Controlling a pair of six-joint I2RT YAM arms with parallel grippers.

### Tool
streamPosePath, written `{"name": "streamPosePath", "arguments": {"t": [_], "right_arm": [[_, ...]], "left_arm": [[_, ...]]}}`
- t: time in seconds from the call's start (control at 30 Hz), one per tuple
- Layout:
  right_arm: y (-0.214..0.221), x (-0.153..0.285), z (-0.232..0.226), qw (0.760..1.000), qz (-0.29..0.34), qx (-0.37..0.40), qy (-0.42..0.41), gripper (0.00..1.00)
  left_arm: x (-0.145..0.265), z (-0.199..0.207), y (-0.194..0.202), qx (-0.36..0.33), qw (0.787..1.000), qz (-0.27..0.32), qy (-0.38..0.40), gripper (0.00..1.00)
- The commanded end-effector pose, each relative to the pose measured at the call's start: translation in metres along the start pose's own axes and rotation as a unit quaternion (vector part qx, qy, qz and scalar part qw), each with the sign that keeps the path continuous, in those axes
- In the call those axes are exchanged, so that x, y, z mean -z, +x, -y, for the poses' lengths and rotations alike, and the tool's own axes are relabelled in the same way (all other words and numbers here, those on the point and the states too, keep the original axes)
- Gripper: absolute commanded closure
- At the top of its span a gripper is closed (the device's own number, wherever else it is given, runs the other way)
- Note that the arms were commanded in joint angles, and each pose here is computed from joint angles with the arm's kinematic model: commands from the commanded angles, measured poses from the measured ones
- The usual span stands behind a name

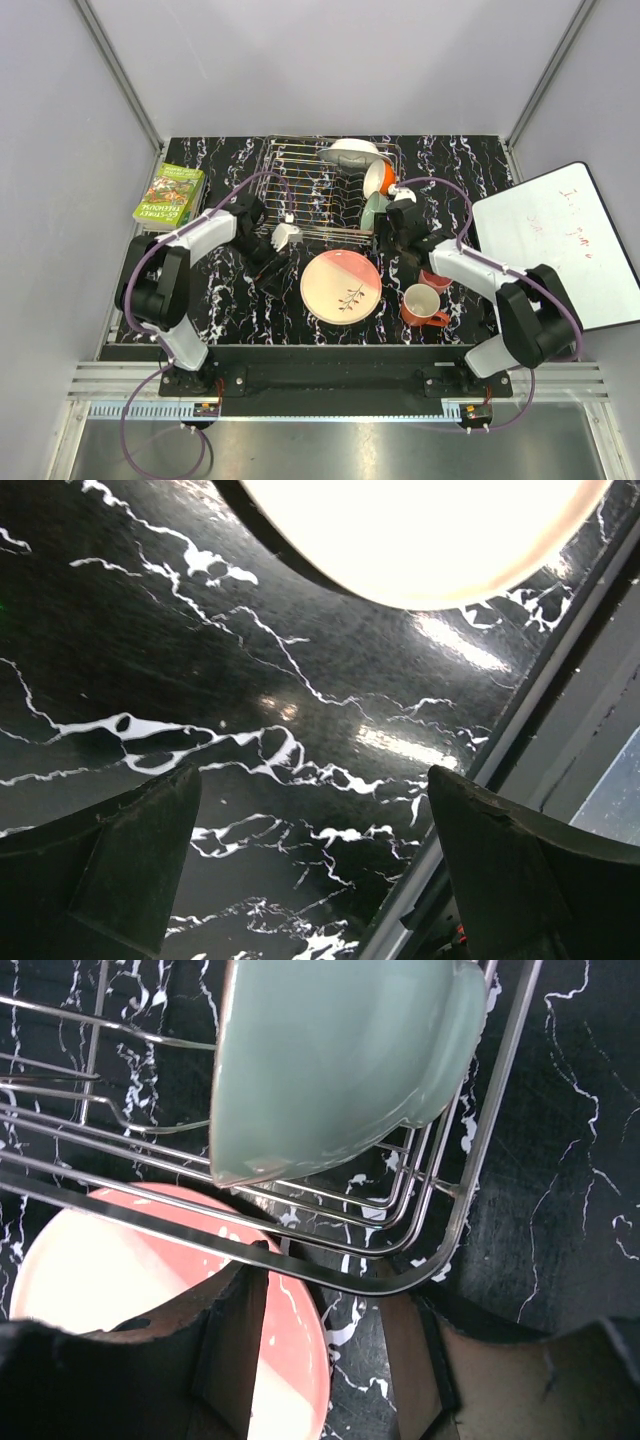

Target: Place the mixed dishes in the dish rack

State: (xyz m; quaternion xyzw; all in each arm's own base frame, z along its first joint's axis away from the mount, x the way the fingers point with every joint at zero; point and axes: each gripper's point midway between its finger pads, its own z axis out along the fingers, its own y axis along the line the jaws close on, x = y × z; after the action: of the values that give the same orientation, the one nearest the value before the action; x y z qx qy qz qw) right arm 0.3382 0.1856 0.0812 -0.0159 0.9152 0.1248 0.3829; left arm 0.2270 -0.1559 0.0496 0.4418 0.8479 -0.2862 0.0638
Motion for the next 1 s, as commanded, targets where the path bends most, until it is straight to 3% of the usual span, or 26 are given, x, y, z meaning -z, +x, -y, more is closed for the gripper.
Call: {"name": "streamPosePath", "arguments": {"t": [0.0, 0.4, 0.7, 0.97], "right_arm": [[-0.042, -0.008, -0.003, 0.999, 0.041, -0.031, -0.005, 0.45], [-0.049, -0.013, -0.012, 0.998, 0.035, -0.042, -0.032, 0.46], [0.029, 0.012, -0.024, 0.993, -0.04, -0.047, -0.103, 0.28], [0.048, 0.005, -0.033, 0.989, -0.075, -0.043, -0.116, 0.3]], "left_arm": [[0.011, 0.011, -0.013, -0.031, 0.999, 0.03, 0.001, 0.01], [0.013, 0.028, -0.01, -0.048, 0.999, 0.019, 0.014, 0.01], [-0.003, 0.026, -0.02, -0.034, 0.999, 0.015, 0.038, 0.01], [-0.015, 0.025, -0.035, -0.033, 0.999, 0.016, 0.039, 0.01]]}}
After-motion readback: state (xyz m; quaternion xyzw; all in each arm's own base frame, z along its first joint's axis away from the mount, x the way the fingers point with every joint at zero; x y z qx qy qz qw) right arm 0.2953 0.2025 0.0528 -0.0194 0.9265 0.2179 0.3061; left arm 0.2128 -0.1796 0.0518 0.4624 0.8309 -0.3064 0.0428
